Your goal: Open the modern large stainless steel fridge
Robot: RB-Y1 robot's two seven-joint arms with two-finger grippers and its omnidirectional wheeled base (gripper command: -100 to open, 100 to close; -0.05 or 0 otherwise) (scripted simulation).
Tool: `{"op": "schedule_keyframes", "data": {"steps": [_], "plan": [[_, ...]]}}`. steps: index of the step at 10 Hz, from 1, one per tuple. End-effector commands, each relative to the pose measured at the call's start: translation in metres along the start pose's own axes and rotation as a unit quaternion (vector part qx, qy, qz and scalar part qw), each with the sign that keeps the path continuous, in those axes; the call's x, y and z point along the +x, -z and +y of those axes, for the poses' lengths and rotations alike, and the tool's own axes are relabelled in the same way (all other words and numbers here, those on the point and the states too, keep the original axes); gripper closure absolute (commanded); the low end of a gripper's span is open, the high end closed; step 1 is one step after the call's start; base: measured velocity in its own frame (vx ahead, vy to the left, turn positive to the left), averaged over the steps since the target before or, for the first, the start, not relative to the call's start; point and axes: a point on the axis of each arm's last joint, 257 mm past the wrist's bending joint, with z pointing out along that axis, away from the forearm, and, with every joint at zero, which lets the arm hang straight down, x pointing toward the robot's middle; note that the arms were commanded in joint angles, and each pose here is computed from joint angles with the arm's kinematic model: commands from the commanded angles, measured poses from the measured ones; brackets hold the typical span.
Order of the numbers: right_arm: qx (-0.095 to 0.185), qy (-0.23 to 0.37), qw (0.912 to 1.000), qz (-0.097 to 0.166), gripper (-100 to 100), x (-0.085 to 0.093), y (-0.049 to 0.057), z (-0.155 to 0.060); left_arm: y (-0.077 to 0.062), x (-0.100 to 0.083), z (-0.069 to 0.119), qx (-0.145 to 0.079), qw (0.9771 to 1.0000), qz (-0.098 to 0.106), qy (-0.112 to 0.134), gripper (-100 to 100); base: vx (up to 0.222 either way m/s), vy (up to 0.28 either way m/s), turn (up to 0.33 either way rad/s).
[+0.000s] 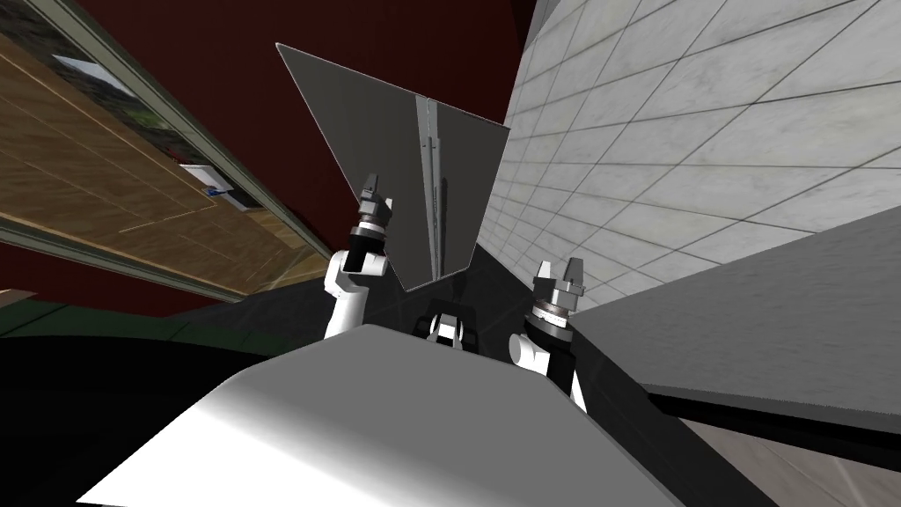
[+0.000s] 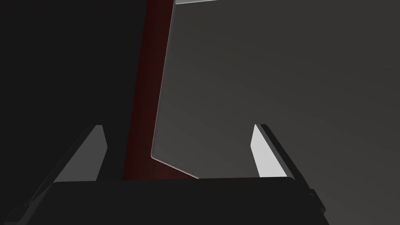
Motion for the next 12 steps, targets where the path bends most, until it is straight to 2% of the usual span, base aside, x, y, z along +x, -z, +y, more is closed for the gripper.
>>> {"op": "schedule_keyframes", "data": {"steps": [1,3,4,5,6,7,8,9,10,12], "plan": [[0.000,0.000,1.0000,0.000,0,0.000,0.000,0.000,-0.019,-0.013,-0.002,-0.005,0.9997,-0.024,-0.006,-100,-0.021,-0.010,-0.170],[0.000,0.000,1.0000,0.000,0,0.000,0.000,0.000,-0.028,-0.012,-0.010,0.000,0.9996,-0.027,0.000,-100,-0.012,-0.004,-0.035],[0.000,0.000,1.0000,0.000,0,0.000,0.000,0.000,-0.037,-0.024,-0.008,-0.009,0.9989,-0.046,-0.005,-100,-0.011,-0.008,-0.145],[0.000,0.000,1.0000,0.000,0,0.000,0.000,0.000,-0.043,-0.023,-0.014,-0.003,0.9988,-0.048,0.000,-100,-0.013,-0.007,-0.101],[0.000,0.000,1.0000,0.000,0,0.000,0.000,0.000,-0.049,-0.035,-0.012,-0.010,0.9977,-0.067,-0.004,-100,-0.013,-0.012,-0.167],[0.000,0.000,1.0000,0.000,0,0.000,0.000,0.000,-0.057,-0.035,-0.019,-0.007,0.9975,-0.071,0.002,-100,-0.012,-0.010,-0.091],[0.000,0.000,1.0000,0.000,0,0.000,0.000,0.000,-0.062,-0.047,-0.017,-0.013,0.9959,-0.090,0.000,-100,-0.011,-0.012,-0.134],[0.000,0.000,1.0000,0.000,0,0.000,0.000,0.000,-0.069,-0.047,-0.024,-0.011,0.9954,-0.095,0.006,-100,-0.008,-0.008,-0.089],[0.000,0.000,1.0000,0.000,0,0.000,0.000,0.000,-0.073,-0.060,-0.021,-0.017,0.9933,-0.115,0.005,-100,-0.006,-0.010,-0.176],[0.000,0.000,1.0000,0.000,0,0.000,0.000,0.000,-0.082,-0.060,-0.030,-0.014,0.9925,-0.121,0.015,-100,-0.003,-0.004,-0.037]]}}
